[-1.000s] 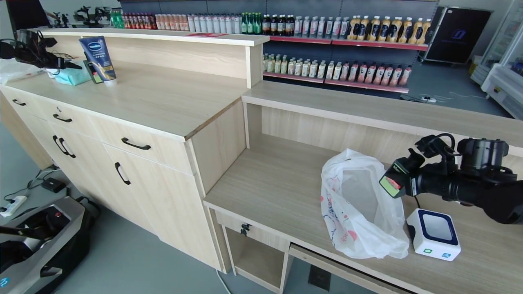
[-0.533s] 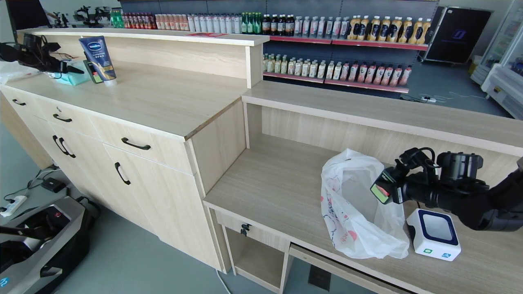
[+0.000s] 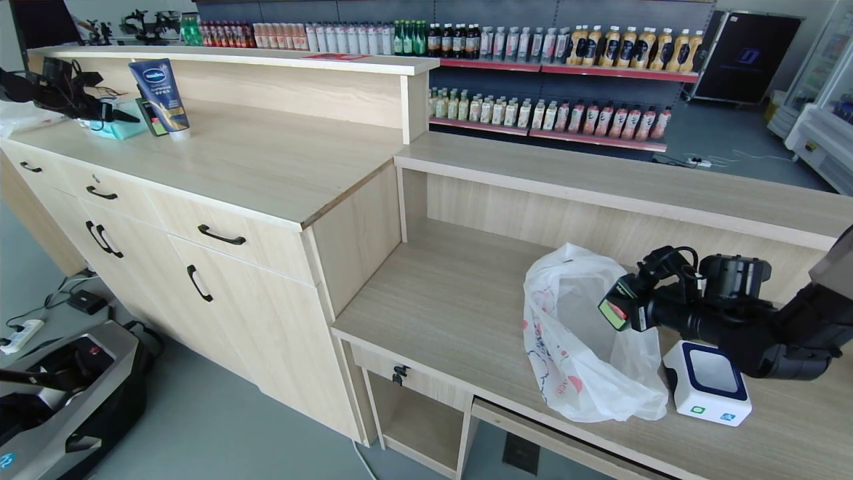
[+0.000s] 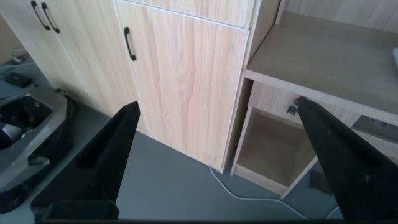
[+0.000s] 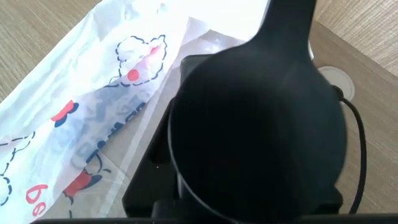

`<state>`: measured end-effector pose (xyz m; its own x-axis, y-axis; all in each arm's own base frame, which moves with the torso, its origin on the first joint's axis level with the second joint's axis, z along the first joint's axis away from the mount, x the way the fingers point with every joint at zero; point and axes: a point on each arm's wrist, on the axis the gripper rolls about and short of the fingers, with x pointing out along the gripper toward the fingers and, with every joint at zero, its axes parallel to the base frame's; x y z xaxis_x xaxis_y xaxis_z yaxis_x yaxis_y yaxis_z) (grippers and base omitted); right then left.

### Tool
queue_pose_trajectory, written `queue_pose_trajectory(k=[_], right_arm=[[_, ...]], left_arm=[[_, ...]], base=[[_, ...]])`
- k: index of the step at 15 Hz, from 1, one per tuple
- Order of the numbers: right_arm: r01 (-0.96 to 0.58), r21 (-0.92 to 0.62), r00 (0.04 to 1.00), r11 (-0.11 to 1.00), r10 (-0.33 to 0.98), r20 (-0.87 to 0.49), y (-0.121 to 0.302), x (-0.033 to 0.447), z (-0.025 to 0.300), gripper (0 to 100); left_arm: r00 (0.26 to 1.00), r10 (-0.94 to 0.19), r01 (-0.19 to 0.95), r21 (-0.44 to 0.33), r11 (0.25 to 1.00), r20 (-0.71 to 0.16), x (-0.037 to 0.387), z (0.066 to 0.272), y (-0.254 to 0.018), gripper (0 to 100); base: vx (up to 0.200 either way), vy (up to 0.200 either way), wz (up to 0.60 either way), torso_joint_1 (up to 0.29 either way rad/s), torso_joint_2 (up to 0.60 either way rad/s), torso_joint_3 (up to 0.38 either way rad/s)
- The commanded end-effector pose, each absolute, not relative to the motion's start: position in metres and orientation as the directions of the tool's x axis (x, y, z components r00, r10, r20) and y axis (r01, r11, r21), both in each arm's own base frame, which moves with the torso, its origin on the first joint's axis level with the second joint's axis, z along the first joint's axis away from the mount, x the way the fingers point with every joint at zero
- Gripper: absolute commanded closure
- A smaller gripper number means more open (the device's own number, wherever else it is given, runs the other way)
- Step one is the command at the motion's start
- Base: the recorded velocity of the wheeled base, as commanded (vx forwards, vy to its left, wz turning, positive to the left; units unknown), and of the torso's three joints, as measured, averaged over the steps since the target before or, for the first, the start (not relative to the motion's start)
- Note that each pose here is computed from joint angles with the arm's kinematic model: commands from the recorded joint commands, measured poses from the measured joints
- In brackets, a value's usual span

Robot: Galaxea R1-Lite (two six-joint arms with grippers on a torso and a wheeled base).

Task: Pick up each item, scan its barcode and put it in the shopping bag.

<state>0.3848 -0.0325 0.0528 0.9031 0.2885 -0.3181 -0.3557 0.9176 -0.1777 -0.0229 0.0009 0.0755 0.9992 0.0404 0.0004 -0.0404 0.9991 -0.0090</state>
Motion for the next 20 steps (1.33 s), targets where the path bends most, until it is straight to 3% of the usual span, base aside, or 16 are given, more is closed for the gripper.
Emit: queue_pose_trajectory(k=[1, 20], right_arm=[[-0.355, -0.159, 0.904, 0.921, 0.296, -0.308, -0.031, 0.392, 0.047, 100], [-0.383, -0.146, 0.885, 0.912, 0.317, -0.34, -0.023, 0.423, 0.005, 100]], left_arm=[[0.999, 0.041, -0.041, -0.009, 0.999, 0.0, -0.023, 0.075, 0.001, 0], [0.999, 0.041, -0.041, -0.009, 0.999, 0.0, -0.023, 0.075, 0.001, 0]], base=[[0.0, 0.0, 0.0, 0.0, 0.0, 0.0], [0.0, 0.0, 0.0, 0.0, 0.0, 0.0]])
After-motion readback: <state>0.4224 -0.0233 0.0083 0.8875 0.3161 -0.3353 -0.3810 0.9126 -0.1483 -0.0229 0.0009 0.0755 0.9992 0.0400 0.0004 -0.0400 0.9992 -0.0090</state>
